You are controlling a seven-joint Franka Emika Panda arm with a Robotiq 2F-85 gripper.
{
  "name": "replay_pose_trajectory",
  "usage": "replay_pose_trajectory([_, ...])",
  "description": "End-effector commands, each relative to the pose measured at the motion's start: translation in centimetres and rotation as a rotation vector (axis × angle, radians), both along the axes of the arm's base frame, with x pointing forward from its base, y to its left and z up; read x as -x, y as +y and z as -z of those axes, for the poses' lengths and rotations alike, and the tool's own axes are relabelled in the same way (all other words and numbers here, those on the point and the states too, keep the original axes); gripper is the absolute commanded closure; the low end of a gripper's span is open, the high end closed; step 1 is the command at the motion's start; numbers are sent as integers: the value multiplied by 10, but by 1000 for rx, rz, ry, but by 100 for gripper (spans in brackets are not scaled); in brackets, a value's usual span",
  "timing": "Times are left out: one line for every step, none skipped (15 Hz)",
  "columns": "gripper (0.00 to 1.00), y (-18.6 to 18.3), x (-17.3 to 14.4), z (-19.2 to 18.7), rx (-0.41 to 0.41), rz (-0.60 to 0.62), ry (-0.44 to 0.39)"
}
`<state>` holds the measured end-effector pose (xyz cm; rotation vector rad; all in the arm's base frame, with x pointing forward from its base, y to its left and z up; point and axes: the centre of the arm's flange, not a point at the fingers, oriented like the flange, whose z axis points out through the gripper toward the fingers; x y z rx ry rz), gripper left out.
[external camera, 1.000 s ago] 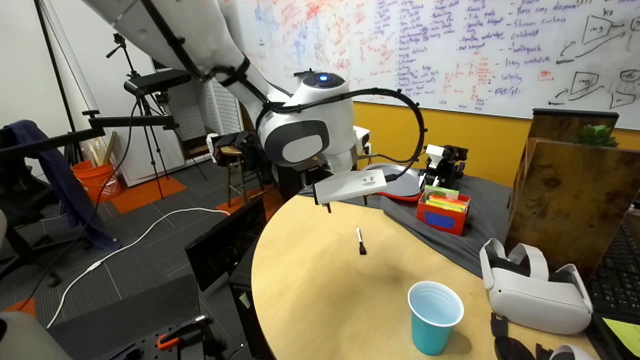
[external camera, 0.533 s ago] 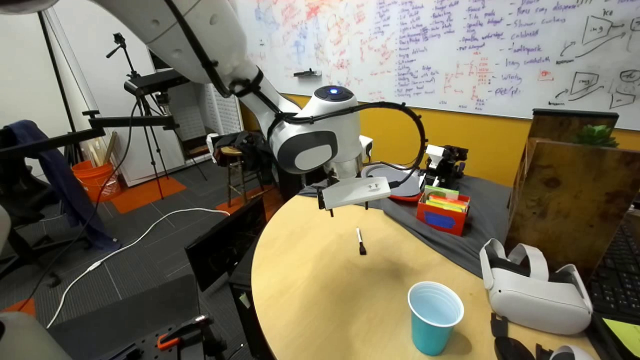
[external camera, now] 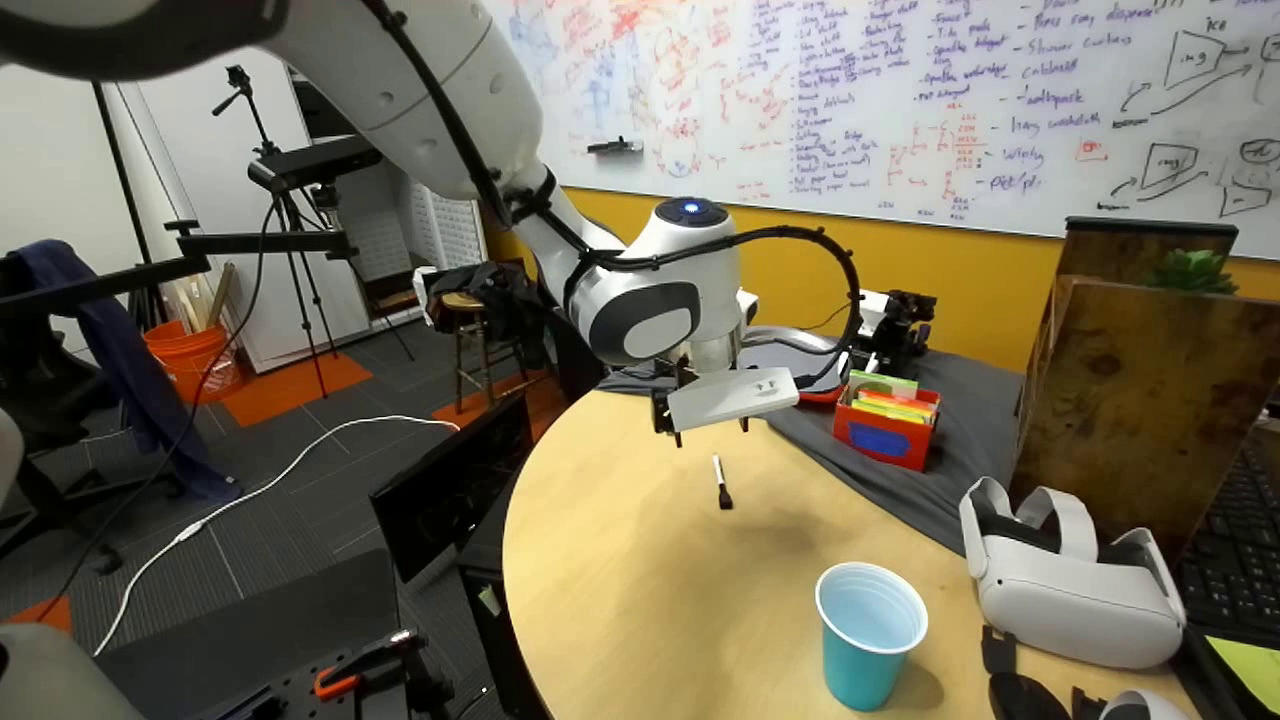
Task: Get the marker from the table and place it in the blue cup
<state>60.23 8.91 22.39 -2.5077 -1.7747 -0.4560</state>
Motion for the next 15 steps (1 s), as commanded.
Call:
replay_pose_trajectory([0,5,-23,11,-10,3,24])
replay_pose_trajectory([0,7,-26,15,-13,6,32])
replay_pose_trajectory([0,8,-29,18,-14,9,40])
replay_pose_trajectory([0,9,-31,22,-17,11,49])
replay_pose_trajectory([0,11,-34,26,-18,21,64])
replay_pose_trajectory([0,12,-36,31,-19,24,78])
replay_pose_trajectory([0,14,-37,34,-19,30,94])
replay_pose_trajectory([0,14,-38,38,-17,34,107])
replay_pose_trajectory([0,15,-39,41,-16,38,119])
replay_pose_trajectory([0,15,-40,44,-16,40,132])
replay_pose_trajectory([0,16,-42,46,-14,42,144])
replay_pose_trajectory([0,17,-43,50,-13,40,155])
replay_pose_trajectory([0,18,-44,52,-11,39,165])
replay_pose_trajectory([0,18,-45,55,-10,35,175])
replay_pose_trajectory([0,19,-46,58,-8,32,183])
